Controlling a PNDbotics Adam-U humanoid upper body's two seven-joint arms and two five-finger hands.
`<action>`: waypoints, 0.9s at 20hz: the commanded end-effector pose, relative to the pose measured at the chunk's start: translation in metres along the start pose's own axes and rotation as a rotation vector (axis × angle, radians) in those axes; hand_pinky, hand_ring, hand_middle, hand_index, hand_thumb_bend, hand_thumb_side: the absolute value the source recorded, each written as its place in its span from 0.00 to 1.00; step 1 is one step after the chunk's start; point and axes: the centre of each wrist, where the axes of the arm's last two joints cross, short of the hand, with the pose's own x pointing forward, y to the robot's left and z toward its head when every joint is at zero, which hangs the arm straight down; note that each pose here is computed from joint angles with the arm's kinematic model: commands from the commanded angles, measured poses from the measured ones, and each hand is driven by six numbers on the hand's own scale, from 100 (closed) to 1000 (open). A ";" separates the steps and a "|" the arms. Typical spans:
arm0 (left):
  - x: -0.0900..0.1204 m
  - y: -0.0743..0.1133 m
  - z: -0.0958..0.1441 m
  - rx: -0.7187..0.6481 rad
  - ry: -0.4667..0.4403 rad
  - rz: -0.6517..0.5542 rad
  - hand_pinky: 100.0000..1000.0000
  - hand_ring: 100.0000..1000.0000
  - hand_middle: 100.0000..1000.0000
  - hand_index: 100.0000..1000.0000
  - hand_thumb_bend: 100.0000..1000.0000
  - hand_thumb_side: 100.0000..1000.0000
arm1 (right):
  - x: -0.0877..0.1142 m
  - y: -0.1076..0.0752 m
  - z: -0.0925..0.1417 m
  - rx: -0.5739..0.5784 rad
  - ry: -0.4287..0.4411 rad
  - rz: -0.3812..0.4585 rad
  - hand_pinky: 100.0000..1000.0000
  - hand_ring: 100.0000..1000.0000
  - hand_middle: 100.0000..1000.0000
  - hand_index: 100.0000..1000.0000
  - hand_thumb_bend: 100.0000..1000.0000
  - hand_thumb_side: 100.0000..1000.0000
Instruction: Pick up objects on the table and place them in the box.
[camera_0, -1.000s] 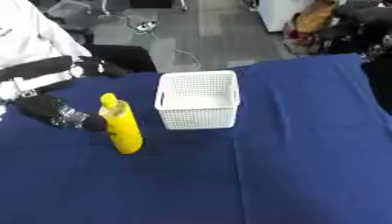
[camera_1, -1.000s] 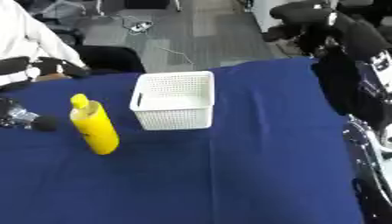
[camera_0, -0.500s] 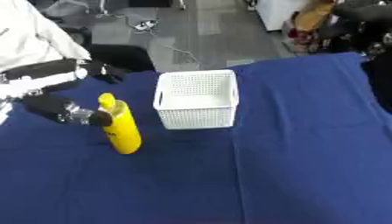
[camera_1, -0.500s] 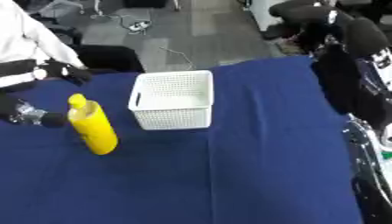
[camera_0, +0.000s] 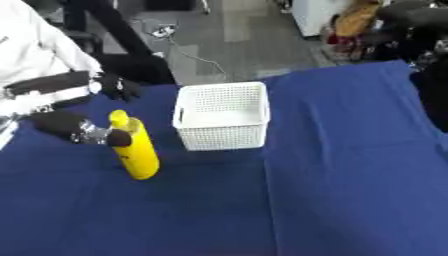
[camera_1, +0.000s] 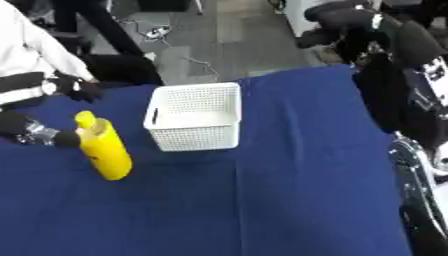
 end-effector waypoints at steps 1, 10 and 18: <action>0.001 0.012 0.003 -0.011 0.026 -0.045 0.83 0.77 0.81 0.92 0.79 0.85 | 0.007 -0.003 -0.006 0.010 -0.030 0.016 0.84 0.69 0.77 0.78 0.16 1.00; -0.004 0.009 0.002 -0.027 0.060 -0.053 0.82 0.77 0.81 0.91 0.79 0.85 | 0.007 -0.003 -0.007 0.013 -0.035 0.012 0.84 0.69 0.77 0.78 0.16 1.00; -0.020 0.001 -0.003 -0.029 0.094 0.020 0.79 0.76 0.80 0.91 0.77 0.85 | 0.007 -0.002 -0.008 0.017 -0.038 0.007 0.84 0.69 0.77 0.78 0.15 1.00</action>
